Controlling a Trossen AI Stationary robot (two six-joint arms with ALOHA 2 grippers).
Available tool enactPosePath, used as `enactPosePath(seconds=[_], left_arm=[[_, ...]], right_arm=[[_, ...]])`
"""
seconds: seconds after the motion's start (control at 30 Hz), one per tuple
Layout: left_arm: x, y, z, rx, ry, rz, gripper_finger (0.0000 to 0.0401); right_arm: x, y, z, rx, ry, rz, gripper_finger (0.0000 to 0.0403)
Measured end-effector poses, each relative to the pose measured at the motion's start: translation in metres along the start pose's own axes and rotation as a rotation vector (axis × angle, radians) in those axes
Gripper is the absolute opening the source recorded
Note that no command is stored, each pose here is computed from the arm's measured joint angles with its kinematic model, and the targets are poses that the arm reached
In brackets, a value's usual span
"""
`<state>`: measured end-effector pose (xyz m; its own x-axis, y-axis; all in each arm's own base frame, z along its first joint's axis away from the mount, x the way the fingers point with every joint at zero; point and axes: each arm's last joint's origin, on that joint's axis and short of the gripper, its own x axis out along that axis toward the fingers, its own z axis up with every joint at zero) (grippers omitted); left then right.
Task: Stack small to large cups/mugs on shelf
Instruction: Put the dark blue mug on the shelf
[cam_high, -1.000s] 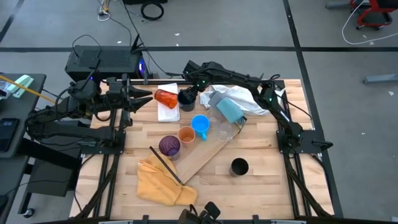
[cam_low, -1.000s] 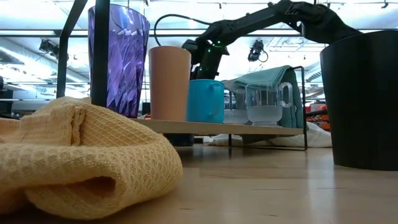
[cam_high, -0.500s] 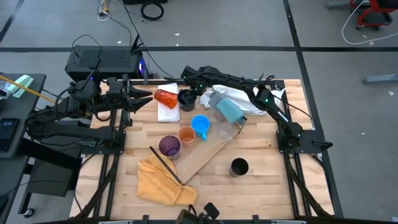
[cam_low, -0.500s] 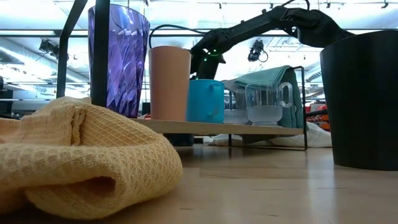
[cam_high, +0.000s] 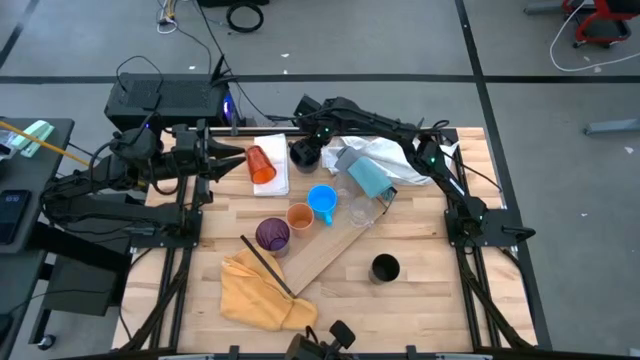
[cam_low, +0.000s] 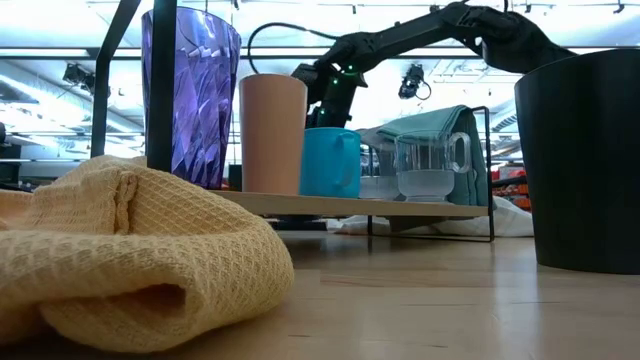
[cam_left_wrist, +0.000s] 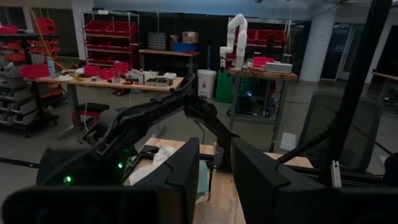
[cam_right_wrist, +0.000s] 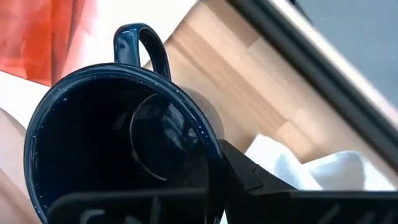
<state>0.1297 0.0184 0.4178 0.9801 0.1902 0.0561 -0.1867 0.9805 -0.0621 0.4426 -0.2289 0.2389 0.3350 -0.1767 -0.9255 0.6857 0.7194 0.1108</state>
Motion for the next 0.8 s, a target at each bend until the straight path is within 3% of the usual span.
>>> enactPosePath(seconds=[0.2, 0.5, 0.6, 0.8], left_arm=[[0.0, 0.0, -0.001, 0.003, 0.01, 0.001, 0.0101], [0.0, 0.0, -0.002, 0.019, 0.016, 0.001, 0.0103], [0.0, 0.0, -0.001, 0.02, 0.015, 0.002, 0.0102], [0.0, 0.0, -0.001, 0.02, 0.015, 0.002, 0.0099]], right_arm=[[-0.02, 0.001, 0.003, -0.008, -0.039, -0.004, 0.0017], [-0.109, -0.003, -0.002, -0.013, -0.182, -0.007, 0.0017], [-0.15, 0.001, -0.016, -0.058, -0.21, 0.003, 0.0017], [-0.22, 0.021, -0.071, -0.306, -0.116, 0.003, 0.0017]])
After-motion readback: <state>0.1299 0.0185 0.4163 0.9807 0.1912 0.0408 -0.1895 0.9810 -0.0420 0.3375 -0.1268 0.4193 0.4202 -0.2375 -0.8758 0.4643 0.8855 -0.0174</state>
